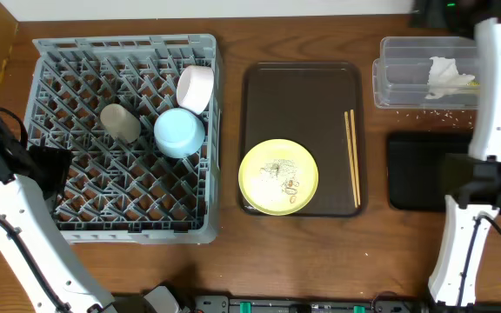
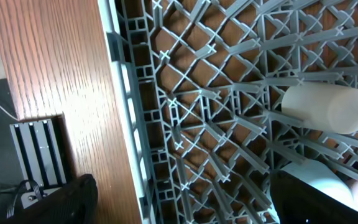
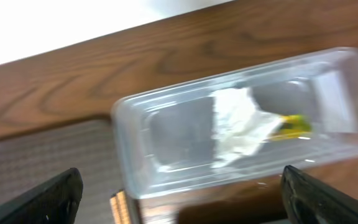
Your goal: Sort waste into correct bins and load items into the dishwasher
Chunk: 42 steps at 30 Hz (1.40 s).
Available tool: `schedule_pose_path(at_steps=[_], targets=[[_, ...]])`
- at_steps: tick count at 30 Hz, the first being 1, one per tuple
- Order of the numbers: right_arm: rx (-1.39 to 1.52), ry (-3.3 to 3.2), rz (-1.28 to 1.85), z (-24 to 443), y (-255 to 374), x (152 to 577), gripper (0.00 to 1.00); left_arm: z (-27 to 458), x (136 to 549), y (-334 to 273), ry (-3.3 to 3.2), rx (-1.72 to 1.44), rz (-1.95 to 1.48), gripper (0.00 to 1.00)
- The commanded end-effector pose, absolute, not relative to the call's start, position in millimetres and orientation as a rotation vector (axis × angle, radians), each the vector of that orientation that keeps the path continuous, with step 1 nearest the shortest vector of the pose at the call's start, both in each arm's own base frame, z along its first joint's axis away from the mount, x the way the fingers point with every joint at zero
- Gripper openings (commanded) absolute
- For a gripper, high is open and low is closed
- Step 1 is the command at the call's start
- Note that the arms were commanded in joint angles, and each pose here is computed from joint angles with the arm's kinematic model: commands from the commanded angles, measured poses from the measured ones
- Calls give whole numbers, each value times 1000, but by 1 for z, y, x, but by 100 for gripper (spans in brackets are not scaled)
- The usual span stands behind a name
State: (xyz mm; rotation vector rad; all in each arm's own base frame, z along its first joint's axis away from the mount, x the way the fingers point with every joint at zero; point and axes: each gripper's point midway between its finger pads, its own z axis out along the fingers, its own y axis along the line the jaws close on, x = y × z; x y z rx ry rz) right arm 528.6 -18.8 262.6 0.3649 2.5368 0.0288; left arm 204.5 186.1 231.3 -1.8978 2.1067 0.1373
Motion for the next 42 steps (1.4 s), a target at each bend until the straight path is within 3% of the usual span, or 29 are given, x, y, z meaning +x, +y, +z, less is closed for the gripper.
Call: schedule_pose_path(at_steps=[1, 15, 18, 20, 23, 26, 32, 38, 42], targets=[[414, 2496, -33, 278, -44, 522, 99, 233, 205, 186, 2074, -1921, 117, 90], [457, 2489, -47, 278, -62, 521, 99, 235, 213, 189, 2053, -1899, 91, 90], [457, 2489, -46, 278, -62, 521, 99, 235, 230, 171, 2077, -1873, -110, 90], [453, 2489, -45, 278, -60, 521, 99, 242, 254, 145, 2119, -1778, -382, 90], [452, 2490, -45, 278, -60, 521, 99, 271, 306, 98, 2218, -1272, -756, 89], [452, 2490, -45, 278, -60, 521, 99, 287, 336, 53, 2265, -974, -898, 88], [458, 2489, -47, 278, -62, 521, 99, 265, 378, -55, 2457, -558, -849, 88], [457, 2489, -47, 278, -62, 521, 99, 192, 397, -152, 2654, -296, -618, 87], [458, 2489, -47, 278, -62, 521, 99, 142, 402, -199, 2720, -107, -480, 79]])
